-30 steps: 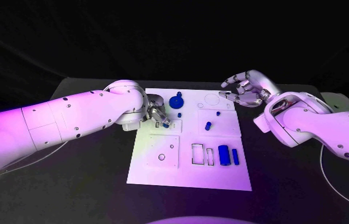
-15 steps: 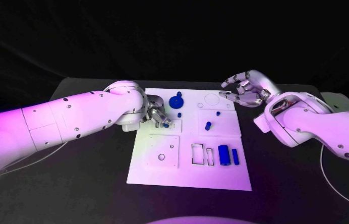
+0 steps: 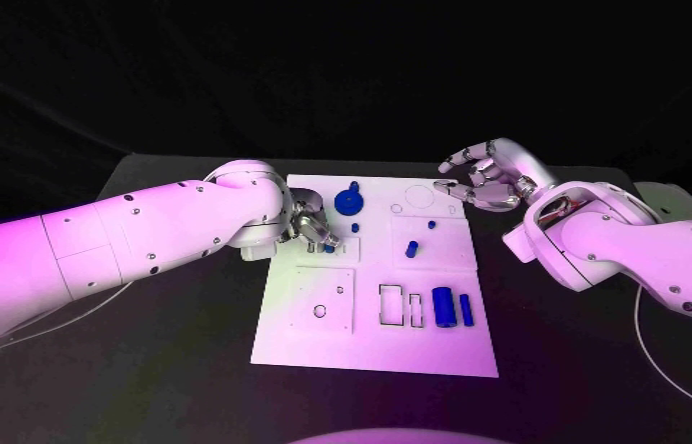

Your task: Assemble the parts on the task board

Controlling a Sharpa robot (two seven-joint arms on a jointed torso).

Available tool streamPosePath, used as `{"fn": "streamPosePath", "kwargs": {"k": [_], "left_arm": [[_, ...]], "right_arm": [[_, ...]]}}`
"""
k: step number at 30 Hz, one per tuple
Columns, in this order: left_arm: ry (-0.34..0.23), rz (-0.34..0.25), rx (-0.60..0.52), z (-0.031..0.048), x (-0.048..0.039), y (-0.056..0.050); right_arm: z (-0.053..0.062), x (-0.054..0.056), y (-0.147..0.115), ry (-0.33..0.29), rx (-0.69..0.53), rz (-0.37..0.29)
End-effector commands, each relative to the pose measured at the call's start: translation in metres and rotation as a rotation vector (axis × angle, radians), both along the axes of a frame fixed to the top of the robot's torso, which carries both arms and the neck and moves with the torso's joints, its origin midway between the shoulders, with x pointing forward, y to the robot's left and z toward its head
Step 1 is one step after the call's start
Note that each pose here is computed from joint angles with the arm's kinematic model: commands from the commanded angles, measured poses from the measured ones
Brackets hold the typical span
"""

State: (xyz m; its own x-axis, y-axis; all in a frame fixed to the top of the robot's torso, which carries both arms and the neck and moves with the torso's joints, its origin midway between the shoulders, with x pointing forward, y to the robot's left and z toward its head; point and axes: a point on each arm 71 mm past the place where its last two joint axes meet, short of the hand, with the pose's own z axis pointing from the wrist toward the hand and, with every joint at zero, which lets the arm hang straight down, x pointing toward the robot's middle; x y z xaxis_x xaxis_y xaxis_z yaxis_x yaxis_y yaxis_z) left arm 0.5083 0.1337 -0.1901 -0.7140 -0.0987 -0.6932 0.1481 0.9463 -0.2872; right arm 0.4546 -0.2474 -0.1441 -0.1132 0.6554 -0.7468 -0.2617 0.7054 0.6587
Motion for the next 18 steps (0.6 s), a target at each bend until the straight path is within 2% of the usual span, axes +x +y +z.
{"fn": "streamPosePath", "kwargs": {"k": [1,18], "left_arm": [[0.018,-0.016,0.004,-0.0036,-0.0031,-0.0027],[-0.01,0.004,-0.016,0.0001,-0.0014,-0.0018]], "right_arm": [[-0.0001,-0.0006,0.0011,-0.003,-0.006,0.011],[-0.0005,-0.0005,0.0008,-0.002,-0.007,0.011]]}}
